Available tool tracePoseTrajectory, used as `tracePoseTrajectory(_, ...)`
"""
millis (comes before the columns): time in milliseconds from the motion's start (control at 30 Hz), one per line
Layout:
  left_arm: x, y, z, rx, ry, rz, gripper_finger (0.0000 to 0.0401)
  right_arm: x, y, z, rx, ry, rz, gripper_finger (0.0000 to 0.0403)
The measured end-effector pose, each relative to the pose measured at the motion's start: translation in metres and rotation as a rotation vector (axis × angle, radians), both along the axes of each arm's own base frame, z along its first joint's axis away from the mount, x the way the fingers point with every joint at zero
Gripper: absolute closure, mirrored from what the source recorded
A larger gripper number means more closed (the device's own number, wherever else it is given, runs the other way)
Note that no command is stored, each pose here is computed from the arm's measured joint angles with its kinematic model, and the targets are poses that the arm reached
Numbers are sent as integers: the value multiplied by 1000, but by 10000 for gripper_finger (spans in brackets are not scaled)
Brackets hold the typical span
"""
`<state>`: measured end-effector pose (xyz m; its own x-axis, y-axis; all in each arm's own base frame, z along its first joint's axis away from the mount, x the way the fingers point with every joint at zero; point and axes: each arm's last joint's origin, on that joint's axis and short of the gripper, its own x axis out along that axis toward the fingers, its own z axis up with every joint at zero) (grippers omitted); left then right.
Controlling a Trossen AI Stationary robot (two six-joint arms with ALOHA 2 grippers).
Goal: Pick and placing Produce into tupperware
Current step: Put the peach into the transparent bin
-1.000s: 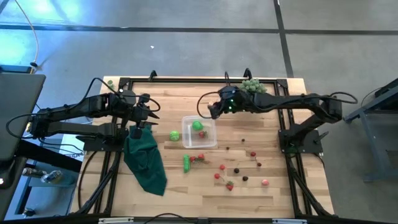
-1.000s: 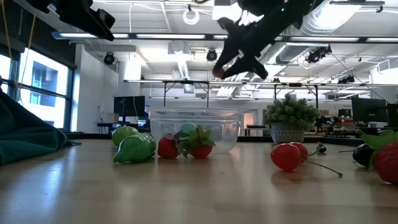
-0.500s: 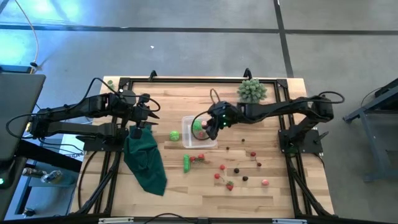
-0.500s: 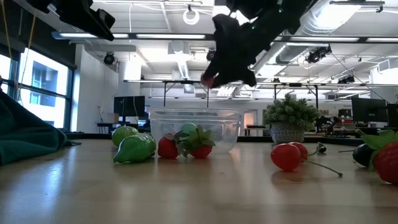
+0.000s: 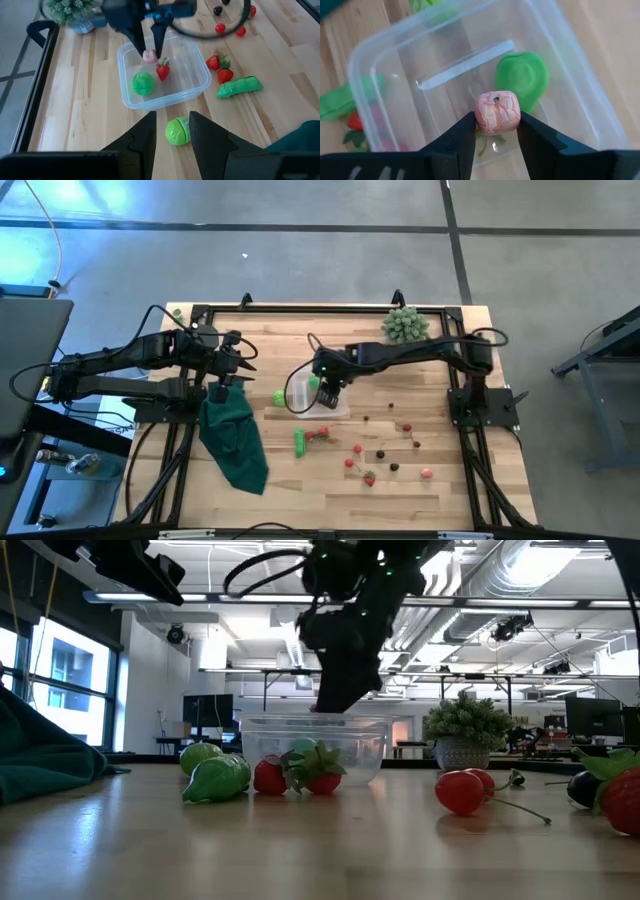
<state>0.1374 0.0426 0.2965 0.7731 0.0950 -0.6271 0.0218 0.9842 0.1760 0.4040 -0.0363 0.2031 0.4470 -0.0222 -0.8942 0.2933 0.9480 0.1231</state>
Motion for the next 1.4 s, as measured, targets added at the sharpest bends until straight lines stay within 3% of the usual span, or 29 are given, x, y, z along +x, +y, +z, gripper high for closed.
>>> tracePoseTrajectory(333,0,0,0,0,0,0,295,23,0,-11,34,42,61,275)
tracePoseTrajectory(933,0,0,0,0,0,0,295,27,2,-32,127,79,93,274)
tracePoseTrajectory(1400,0,0,0,0,-1,0,295,28,1,-29,89,63,78,210)
